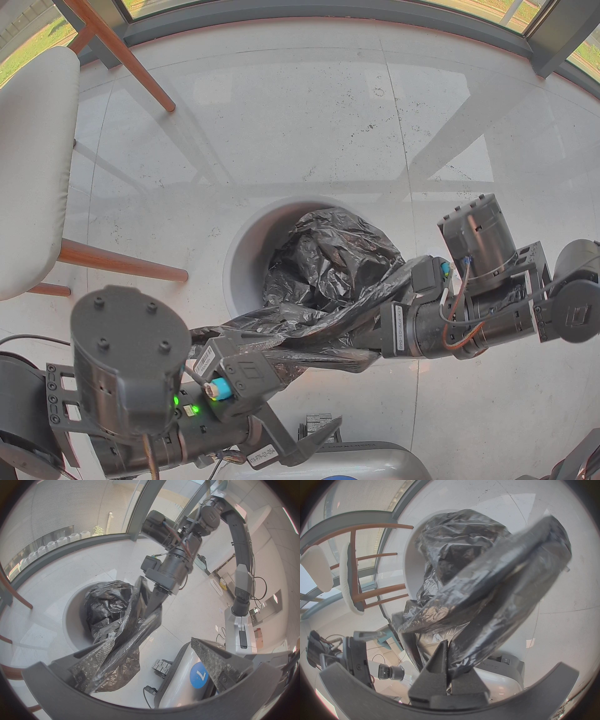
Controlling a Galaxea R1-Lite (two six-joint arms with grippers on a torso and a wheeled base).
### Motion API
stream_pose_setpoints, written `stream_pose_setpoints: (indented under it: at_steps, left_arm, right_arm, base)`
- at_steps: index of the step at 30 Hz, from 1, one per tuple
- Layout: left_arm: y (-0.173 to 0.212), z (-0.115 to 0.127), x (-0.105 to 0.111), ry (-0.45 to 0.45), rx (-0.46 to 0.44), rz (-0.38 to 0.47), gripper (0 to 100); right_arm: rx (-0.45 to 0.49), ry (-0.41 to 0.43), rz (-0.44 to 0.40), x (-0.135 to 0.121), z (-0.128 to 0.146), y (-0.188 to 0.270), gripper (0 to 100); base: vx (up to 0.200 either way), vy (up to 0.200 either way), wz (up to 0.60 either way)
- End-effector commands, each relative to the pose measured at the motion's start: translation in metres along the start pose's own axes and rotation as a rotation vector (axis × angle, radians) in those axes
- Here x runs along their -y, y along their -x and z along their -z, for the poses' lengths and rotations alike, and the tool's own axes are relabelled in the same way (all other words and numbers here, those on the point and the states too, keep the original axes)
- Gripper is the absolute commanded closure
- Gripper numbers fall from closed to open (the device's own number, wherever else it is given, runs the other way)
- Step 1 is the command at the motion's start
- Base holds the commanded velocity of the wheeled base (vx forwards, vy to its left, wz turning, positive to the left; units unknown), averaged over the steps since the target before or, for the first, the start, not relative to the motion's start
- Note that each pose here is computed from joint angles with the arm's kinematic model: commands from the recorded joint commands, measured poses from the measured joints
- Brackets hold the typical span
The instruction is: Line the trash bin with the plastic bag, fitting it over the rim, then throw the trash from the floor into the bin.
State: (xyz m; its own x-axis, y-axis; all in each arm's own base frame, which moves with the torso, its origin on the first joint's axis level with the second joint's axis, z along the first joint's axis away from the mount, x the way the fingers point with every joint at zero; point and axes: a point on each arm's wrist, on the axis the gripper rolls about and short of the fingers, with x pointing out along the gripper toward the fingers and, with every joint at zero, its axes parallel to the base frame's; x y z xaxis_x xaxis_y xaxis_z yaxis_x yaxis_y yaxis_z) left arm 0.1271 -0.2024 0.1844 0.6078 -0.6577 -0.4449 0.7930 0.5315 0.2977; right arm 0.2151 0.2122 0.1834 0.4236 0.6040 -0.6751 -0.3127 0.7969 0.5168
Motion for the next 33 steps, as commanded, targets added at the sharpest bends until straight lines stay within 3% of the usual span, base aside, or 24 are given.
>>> stream_pose_setpoints:
  at_steps: [1, 13, 22, 33]
  left_arm:
    - [-0.007, -0.006, 0.008, 0.004, 0.0, 0.01, 0]
    - [-0.032, -0.028, -0.034, 0.031, 0.057, -0.121, 0]
    - [-0.056, -0.013, -0.052, -0.07, 0.051, -0.036, 0]
    - [-0.064, -0.012, -0.05, -0.082, 0.047, -0.005, 0]
  right_arm:
    - [-0.004, 0.017, 0.002, 0.004, 0.008, 0.01, 100]
    - [0.002, 0.026, -0.003, 0.004, 0.008, 0.012, 100]
    - [0.004, 0.029, -0.005, 0.003, 0.008, 0.012, 100]
    - [0.002, 0.028, -0.007, 0.003, 0.008, 0.012, 100]
  base:
    - [0.0, 0.0, 0.0]
    - [0.0, 0.0, 0.0]
    - [0.0, 0.0, 0.0]
    - [0.0, 0.0, 0.0]
